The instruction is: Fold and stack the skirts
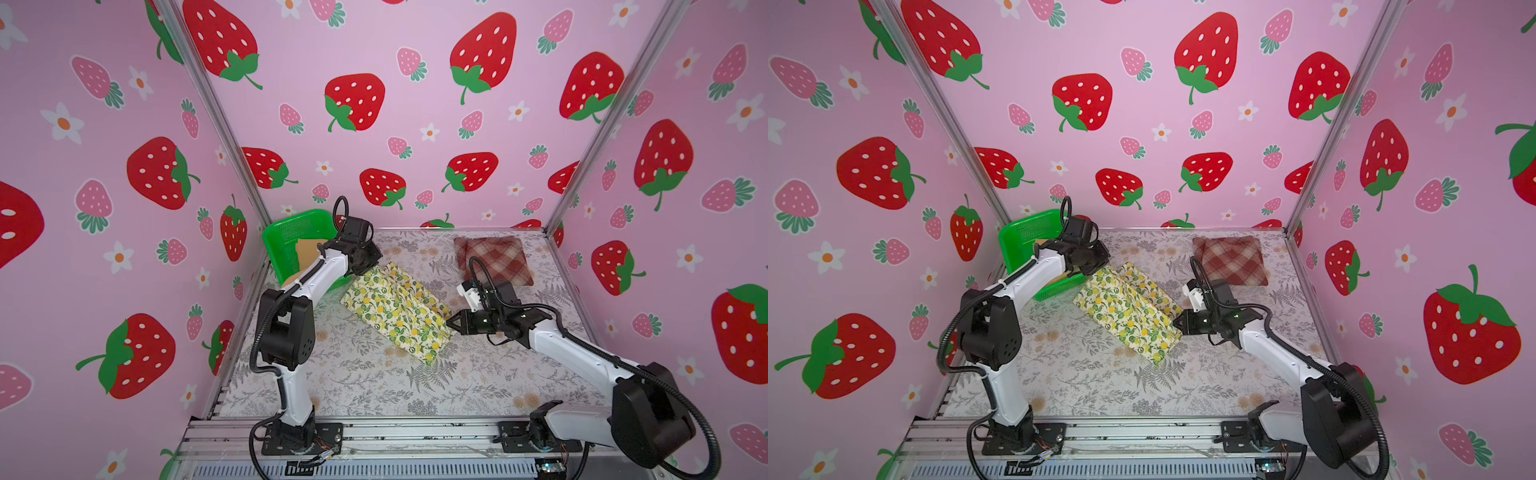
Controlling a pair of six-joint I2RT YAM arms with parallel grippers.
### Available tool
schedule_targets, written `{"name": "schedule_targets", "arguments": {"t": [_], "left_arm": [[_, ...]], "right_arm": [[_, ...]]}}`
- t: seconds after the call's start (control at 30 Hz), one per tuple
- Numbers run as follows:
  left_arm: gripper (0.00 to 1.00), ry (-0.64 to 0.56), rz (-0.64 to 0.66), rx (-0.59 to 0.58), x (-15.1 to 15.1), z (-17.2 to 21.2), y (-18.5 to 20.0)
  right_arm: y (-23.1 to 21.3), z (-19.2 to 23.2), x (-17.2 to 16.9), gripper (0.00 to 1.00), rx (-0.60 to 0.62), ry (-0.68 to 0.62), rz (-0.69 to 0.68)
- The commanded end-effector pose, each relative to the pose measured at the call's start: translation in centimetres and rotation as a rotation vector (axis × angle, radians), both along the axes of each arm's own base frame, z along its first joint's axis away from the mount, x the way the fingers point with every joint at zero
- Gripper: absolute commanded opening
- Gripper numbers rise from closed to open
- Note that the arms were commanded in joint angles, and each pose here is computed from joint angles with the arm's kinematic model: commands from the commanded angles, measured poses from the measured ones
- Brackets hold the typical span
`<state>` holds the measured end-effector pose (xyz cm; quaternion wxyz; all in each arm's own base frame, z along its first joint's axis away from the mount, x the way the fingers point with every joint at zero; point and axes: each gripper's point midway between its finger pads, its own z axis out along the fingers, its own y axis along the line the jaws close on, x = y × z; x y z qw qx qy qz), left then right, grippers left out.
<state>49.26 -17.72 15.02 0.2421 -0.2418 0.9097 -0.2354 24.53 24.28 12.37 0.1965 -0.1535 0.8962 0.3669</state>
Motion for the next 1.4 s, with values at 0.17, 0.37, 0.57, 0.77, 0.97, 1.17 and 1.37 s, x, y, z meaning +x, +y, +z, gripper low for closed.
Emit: {"name": "schedule_targets", "arguments": {"t": [0.17, 0.37, 0.57, 0.77, 0.97, 1.17, 1.37], "left_arm": [[0.00, -0.012, -0.005, 0.042, 2.8, -1.3, -2.0], [0.00, 0.002, -0.038, 0.071, 3.6, -3.0, -4.0], [0.00, 0.006, -0.022, 0.076, 4.7, -3.8, -4.5], [0.00, 0.023, -0.018, 0.090, 5.4, -4.8, -4.6], [0.00, 0.042, -0.019, 0.096, 5.5, -6.0, -4.6], [0.00, 0.049, -0.005, 0.114, 5.5, -6.5, -4.2], [0.03, 0.058, 0.005, 0.122, 5.6, -6.9, -4.1]], "right_arm": [[-1.5, -2.4, 1.7, 0.11, -0.032, -0.005, -0.029], [-2.5, -3.4, 2.6, 0.12, -0.082, -0.004, -0.094], [-3.5, -3.5, 3.7, 0.12, -0.127, -0.026, -0.151], [-4.2, -4.4, 4.6, 0.12, -0.183, -0.031, -0.171], [-4.3, -5.4, 5.5, 0.13, -0.206, -0.034, -0.181], [-4.3, -6.1, 6.3, 0.13, -0.222, -0.040, -0.193], [-4.5, -6.5, 7.1, 0.15, -0.233, -0.052, -0.214]]}}
